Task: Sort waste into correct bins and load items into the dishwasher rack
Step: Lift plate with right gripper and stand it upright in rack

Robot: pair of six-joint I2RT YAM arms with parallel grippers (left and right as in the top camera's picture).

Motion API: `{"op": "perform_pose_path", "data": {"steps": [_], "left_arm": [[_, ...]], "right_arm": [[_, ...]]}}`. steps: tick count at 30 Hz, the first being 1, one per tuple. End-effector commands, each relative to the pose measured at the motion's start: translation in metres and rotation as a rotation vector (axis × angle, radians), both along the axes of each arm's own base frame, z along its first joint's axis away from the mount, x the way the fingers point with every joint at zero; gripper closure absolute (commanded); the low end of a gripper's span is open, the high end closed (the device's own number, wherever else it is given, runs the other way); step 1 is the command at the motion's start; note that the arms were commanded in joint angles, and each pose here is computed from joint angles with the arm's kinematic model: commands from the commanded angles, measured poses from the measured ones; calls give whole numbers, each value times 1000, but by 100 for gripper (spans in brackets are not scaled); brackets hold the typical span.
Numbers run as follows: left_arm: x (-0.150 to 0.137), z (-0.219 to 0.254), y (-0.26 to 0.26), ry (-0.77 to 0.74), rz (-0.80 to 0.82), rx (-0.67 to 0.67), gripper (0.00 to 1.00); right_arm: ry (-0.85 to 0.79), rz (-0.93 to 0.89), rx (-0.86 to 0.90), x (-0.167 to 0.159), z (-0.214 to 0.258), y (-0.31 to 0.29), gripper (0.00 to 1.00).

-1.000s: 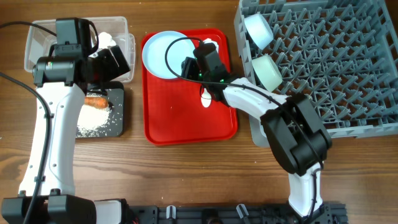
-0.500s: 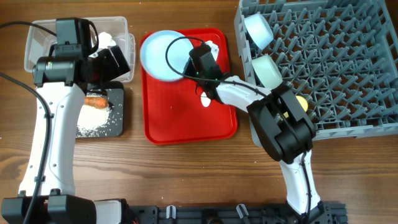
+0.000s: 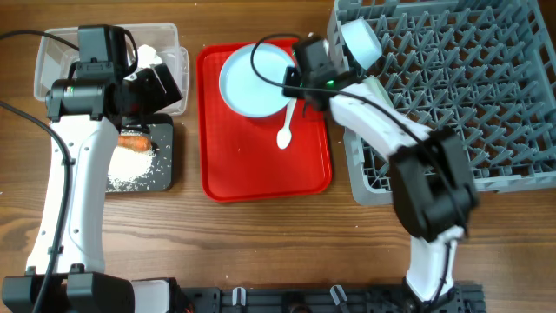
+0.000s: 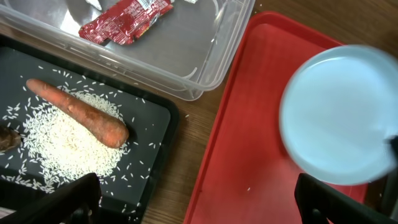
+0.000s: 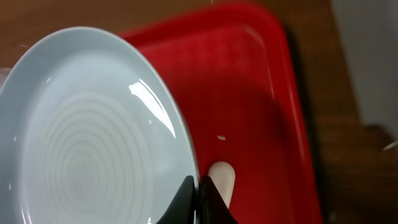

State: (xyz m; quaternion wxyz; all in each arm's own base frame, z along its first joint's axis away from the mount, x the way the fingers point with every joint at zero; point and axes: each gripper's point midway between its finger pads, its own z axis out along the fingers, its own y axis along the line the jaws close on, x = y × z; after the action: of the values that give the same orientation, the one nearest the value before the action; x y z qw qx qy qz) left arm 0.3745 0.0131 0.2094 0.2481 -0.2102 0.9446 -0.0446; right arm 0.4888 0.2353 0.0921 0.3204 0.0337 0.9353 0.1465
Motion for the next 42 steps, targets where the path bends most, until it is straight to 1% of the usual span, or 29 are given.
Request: {"op": "perform_pose_path", "data": {"steps": [1, 2, 4, 6, 7, 8, 10, 13, 15, 18, 20, 22, 26, 30, 34, 36, 37, 38, 39, 40, 42], "left_arm": [[1, 3, 5, -9, 26, 8, 0], [1, 3, 5, -9, 26, 8, 0], [1, 3, 5, -9, 26, 8, 0], [1, 3, 5, -9, 26, 8, 0], [1, 3, 5, -9, 26, 8, 0], [1, 3, 5, -9, 26, 8, 0], [1, 3, 5, -9, 26, 8, 0], [1, 3, 5, -9, 26, 8, 0], [1, 3, 5, -9, 26, 8, 0], [1, 3, 5, -9, 26, 8, 0], [1, 3, 5, -9, 26, 8, 0], [1, 3, 5, -9, 26, 8, 0], [1, 3, 5, -9, 26, 8, 0], [1, 3, 5, -9, 26, 8, 0], [1, 3, 5, -9, 26, 8, 0], [1, 3, 5, -9, 26, 8, 0], [1, 3, 5, -9, 26, 8, 0], [1, 3, 5, -9, 26, 8, 0], [1, 3, 5, -9, 26, 8, 0], [1, 3, 5, -9, 26, 8, 0], [1, 3, 5, -9, 26, 8, 0]], "right_arm": [[-240, 60, -31, -7, 116, -10, 95], [-302, 49, -50, -13, 146, -19, 96], [-399, -21, -137, -23, 191, -48, 96], [-475, -130, -292, -37, 227, -89, 96], [-500, -200, -399, -47, 244, -115, 96], [-514, -251, -498, -55, 256, -135, 96], [-509, -312, -755, -71, 275, -171, 96], [-451, -366, -1023, -81, 289, -204, 96], [-392, -301, -1140, -77, 286, -217, 96], [-246, -222, -1315, -66, 270, -253, 96], [-168, -198, -1375, -60, 258, -272, 96], [-133, -194, -1383, -52, 245, -279, 96], [-109, -89, -1345, -26, 206, -273, 95], [-77, -70, -1380, 3, 173, -278, 96], [-81, -43, -1411, 27, 148, -274, 96], [-92, -24, -1399, 36, 135, -269, 96], [-99, -5, -1387, 41, 127, -266, 89], [-109, 6, -1367, 44, 121, -263, 54], [-122, 10, -1343, 47, 118, -260, 27], [-160, -27, -1269, 50, 116, -256, 0], [-209, -133, -1184, 53, 120, -259, 0]]}}
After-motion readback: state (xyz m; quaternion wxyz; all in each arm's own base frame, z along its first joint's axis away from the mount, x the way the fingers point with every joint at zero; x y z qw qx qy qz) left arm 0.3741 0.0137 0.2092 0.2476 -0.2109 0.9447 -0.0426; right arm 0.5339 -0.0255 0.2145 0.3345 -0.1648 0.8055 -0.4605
